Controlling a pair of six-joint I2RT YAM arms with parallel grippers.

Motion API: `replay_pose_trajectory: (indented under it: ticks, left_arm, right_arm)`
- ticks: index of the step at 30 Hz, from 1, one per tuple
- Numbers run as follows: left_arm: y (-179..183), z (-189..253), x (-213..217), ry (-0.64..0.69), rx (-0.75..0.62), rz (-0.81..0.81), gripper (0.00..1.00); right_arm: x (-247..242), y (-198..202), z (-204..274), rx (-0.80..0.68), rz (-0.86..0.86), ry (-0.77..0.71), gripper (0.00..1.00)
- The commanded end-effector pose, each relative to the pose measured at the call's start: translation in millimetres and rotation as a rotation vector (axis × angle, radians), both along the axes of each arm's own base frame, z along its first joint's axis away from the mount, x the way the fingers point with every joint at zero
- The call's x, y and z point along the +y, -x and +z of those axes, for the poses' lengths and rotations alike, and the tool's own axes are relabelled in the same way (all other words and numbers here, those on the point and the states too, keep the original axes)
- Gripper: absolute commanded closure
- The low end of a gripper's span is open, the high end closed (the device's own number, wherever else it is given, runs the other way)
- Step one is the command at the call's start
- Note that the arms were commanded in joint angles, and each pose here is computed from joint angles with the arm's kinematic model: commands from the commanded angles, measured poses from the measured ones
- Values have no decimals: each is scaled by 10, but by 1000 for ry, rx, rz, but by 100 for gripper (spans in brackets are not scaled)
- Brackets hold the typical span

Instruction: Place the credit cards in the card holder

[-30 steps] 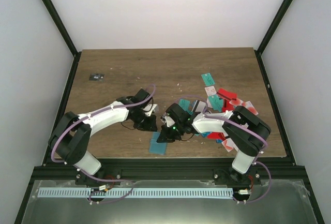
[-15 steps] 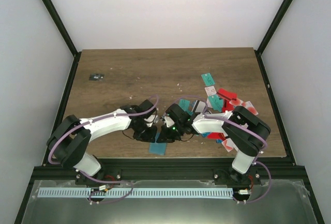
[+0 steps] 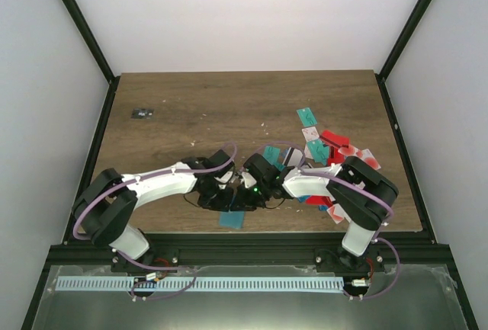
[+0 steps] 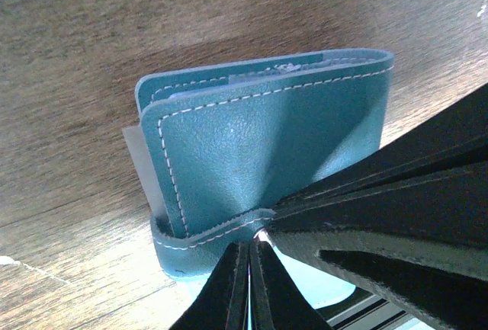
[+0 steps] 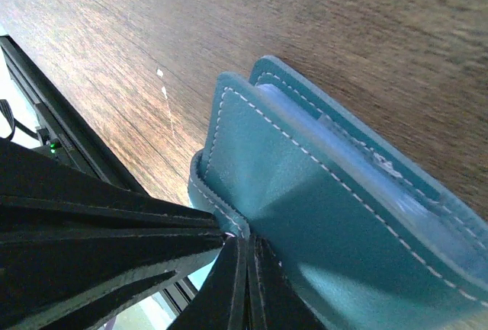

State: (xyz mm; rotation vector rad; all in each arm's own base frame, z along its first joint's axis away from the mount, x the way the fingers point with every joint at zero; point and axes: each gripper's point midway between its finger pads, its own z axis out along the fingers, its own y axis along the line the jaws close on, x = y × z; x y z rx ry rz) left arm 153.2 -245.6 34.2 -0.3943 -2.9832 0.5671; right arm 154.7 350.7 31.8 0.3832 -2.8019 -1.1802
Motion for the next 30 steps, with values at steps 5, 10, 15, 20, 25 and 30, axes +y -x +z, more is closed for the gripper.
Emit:
replay_pose_trajectory:
  ticks: [5,10,15,20,25,30]
  left_arm:
    - [206,-204,31,-89,43,-14,96]
    - [371,-362,120,-137,71,-16,96]
    - [232,-182,91,-130,-11,-12,94]
    - [1,217,-33,-88,-124,-1,90]
    - [-116,621,-6,-39,-233,34,84]
    - [-249,1018,132,7,-379,82,60]
  right_arm:
    - [-393,364,-528,70,17,221,99]
    - [-405,485,-586,87,26,226,99]
    - [-359,431,-477,57,23,213,99]
    - [-182,227,-104,-31,17,173,88]
    - [-242,59,246,-120,-39,210,60]
    - [-485,-73,702,-236,-139,217,13]
